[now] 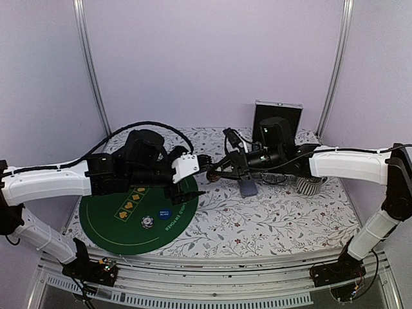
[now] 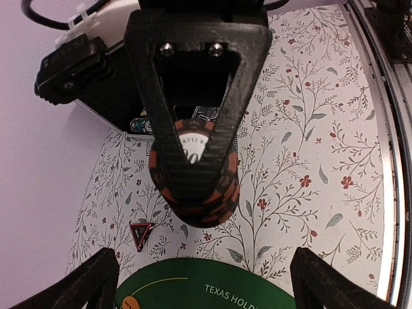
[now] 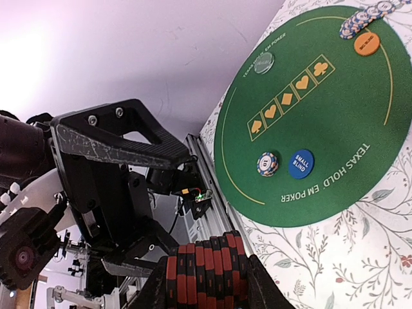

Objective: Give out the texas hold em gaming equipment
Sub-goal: Pass from the right arm to the left

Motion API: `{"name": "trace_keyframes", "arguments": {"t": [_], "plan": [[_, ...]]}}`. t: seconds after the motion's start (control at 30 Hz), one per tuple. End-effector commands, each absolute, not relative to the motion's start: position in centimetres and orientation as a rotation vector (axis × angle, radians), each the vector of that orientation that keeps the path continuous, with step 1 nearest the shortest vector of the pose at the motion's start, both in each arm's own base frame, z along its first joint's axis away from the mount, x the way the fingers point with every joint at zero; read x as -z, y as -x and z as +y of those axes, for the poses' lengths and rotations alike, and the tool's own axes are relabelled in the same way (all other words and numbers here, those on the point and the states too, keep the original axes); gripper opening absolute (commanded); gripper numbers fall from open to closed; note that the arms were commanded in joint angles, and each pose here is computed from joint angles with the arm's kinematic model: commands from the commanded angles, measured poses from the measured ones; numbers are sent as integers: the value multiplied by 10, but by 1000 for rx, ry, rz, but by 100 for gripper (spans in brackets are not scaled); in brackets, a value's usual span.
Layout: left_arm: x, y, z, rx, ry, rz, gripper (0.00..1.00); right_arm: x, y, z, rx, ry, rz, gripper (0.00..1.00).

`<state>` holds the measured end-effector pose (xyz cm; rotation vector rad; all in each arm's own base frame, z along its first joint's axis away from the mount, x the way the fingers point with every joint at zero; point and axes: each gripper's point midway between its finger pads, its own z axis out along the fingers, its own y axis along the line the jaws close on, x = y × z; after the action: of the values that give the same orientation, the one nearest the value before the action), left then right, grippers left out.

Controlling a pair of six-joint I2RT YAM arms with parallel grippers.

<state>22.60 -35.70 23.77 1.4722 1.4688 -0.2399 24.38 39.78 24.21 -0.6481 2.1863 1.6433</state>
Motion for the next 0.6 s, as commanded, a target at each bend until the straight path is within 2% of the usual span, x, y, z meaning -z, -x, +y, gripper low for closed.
{"name": "trace_keyframes", "arguments": {"t": [0.0,0.1,0.27,0.5,0.57], "plan": [[-241,-217,-375,305,-1514,1425,93,-246,-230,413,-1732,707,2149,2],[-236,-218,-380,317,-1518,1425,89,-247,-226,416,-1752,725,2139,2],[-229,-214,-388,332,-1550,1393,88,-247,-225,419,-1764,736,2126,2],[-230,-230,-392,263,-1493,1397,64,-248,-222,427,-1792,743,2110,2],[-231,-232,-392,255,-1478,1400,60,-247,-222,429,-1804,744,2115,2]]}}
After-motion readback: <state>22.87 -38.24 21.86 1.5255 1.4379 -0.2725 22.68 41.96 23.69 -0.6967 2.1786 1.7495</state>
